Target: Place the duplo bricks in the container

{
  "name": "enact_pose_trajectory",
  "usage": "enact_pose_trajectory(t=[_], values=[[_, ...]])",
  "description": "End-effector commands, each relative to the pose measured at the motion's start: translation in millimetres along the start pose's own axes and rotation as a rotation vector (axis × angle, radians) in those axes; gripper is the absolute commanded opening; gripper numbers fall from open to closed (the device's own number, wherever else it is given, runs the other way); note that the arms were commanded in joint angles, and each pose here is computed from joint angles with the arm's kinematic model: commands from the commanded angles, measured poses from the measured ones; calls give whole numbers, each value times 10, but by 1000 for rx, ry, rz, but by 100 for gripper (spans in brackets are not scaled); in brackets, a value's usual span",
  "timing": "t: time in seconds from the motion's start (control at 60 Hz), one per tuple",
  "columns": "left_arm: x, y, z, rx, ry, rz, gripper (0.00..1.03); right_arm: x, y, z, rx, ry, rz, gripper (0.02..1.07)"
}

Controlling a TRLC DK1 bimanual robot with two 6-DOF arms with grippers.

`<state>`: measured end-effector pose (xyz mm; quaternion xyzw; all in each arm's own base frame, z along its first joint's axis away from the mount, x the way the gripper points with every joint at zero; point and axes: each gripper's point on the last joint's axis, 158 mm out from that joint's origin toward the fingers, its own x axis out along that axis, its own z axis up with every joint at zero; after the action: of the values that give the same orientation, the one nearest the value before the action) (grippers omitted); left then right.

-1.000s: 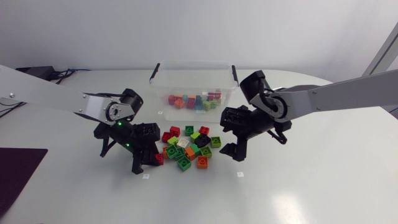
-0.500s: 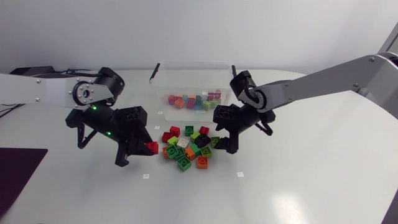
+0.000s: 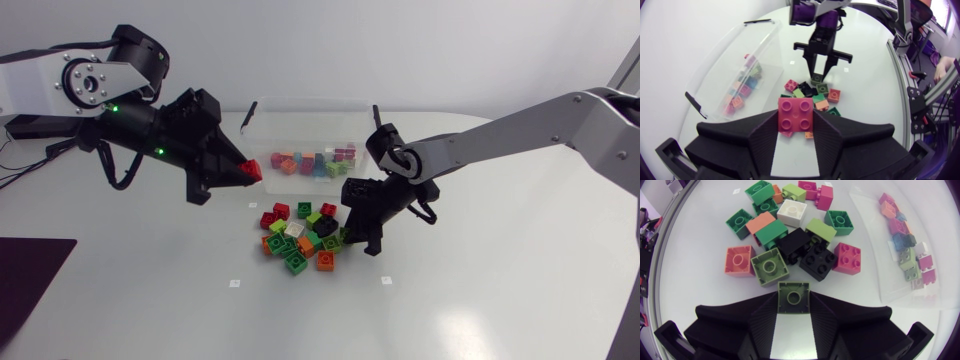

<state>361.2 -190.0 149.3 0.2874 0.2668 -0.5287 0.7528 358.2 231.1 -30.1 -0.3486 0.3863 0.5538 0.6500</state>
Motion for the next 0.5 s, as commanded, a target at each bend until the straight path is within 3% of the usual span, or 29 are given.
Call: enact_pose_trajectory(t=[0.0, 0.483], values=[[64, 176, 50, -78, -31, 17, 25, -109, 51, 4, -19, 0, 14, 18], [289, 1031, 516, -260, -200, 168, 27, -890, 194, 342, 7, -85, -92, 15]])
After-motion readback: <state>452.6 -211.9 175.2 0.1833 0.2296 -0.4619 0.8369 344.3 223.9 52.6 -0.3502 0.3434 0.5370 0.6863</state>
